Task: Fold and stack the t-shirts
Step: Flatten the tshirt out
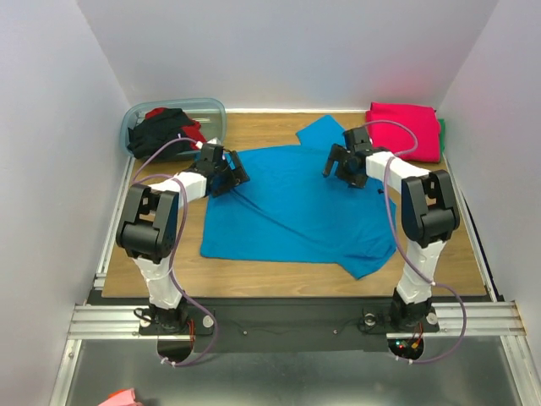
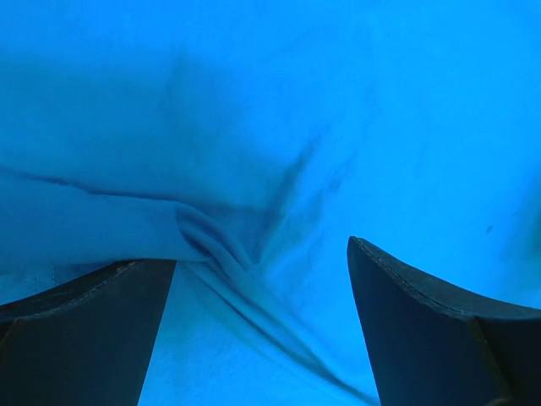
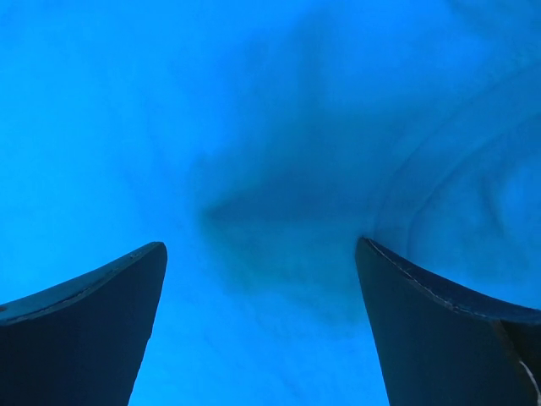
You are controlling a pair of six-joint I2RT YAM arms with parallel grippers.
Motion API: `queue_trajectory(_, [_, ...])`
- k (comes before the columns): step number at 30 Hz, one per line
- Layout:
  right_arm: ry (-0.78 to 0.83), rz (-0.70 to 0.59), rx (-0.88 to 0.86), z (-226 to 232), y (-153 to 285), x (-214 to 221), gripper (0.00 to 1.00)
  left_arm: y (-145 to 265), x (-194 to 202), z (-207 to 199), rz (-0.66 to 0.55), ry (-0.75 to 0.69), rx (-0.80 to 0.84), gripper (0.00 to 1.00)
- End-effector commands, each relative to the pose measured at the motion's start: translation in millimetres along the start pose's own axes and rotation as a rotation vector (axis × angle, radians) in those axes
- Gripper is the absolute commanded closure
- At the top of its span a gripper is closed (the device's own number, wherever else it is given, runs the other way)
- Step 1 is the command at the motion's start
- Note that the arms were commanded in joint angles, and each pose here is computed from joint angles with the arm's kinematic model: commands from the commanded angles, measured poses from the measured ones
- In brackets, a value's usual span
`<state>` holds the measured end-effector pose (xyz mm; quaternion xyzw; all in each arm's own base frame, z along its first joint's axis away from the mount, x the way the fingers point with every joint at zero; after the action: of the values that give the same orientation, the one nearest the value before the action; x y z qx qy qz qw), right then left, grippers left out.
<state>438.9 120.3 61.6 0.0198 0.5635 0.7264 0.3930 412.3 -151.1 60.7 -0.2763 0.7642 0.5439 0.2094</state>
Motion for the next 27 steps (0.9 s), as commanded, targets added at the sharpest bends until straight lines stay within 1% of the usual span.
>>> queue_trajectory(1, [-0.060,-0.005,0.118,-37,-21,-9,0.00,-12,14,6,0.079,-0.047,-0.004,0.05])
queue_trajectory(3, [-0.054,0.006,0.124,-43,-25,-9,0.00,-15,9,8,0.072,-0.058,-0.023,0.05])
queue_trajectory(6, [-0.017,0.000,0.106,-40,-20,-14,0.00,-10,-3,9,0.066,-0.070,-0.054,0.05])
queue_trajectory(9, [0.011,-0.039,0.069,-30,-3,-28,0.00,7,-17,3,0.025,-0.066,-0.051,0.05])
queue_trajectory(10, [0.022,-0.040,0.041,-24,3,-30,0.00,14,-15,4,0.024,-0.065,-0.058,0.05])
queue_trajectory(11, [0.030,-0.048,0.015,-18,11,-35,0.00,21,-17,3,0.014,-0.062,-0.059,0.05])
queue_trajectory(12, [0.055,-0.067,-0.024,-10,26,-40,0.00,39,-27,-5,-0.028,-0.063,-0.046,0.05])
queue_trajectory(14, [0.058,-0.083,-0.080,0,47,-45,0.00,59,-23,-1,-0.041,-0.055,-0.081,0.05])
queue_trajectory(15, [0.058,-0.104,-0.114,2,68,-46,0.00,81,-24,-8,-0.079,-0.047,-0.068,0.05])
queue_trajectory(16, [0.051,-0.115,-0.121,1,76,-45,0.00,95,-31,-13,-0.115,-0.039,-0.061,0.05])
queue_trajectory(17, [0.042,-0.127,-0.125,-2,85,-44,0.00,102,-18,-2,-0.106,-0.026,-0.107,0.04])
queue_trajectory(18, [0.032,-0.138,-0.128,-6,94,-41,0.00,125,-23,-4,-0.162,-0.012,-0.095,0.04])
queue_trajectory(19, [0.001,-0.158,-0.119,-18,108,-34,0.00,131,-4,10,-0.133,0.030,-0.150,0.04])
queue_trajectory(20, [-0.020,-0.165,-0.114,-26,115,-28,0.00,148,-3,14,-0.167,0.060,-0.167,0.04])
queue_trajectory(21, [-0.063,-0.172,-0.109,-34,120,-22,0.00,154,7,21,-0.159,0.082,-0.196,0.02])
queue_trajectory(22, [-0.099,-0.194,-0.089,-53,131,-9,0.00,156,32,37,-0.109,0.128,-0.265,0.02])
queue_trajectory(23, [-0.139,-0.214,-0.079,-62,136,-4,0.00,165,39,42,-0.118,0.156,-0.279,0.02])
queue_trajectory(24, [-0.184,-0.237,-0.068,-72,141,0,0.00,167,50,47,-0.104,0.185,-0.294,0.02])
queue_trajectory(25, [-0.257,-0.279,-0.060,-89,151,9,0.00,164,76,58,-0.052,0.219,-0.329,0.02])
queue_trajectory(27, [-0.332,-0.312,-0.072,-103,161,18,0.00,166,93,65,-0.042,0.265,-0.342,0.02])
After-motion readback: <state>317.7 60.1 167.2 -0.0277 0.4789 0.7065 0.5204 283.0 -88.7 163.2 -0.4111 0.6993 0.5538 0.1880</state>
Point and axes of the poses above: each gripper's point midway between its finger pads, its own y axis back along the fingers, its own z axis along the line the jaws close on, x = y × z, the point moved 2 cm from there along y, back along the fingers, and after that the axes turned 15 degrees about -y, right-handed, at the moved point
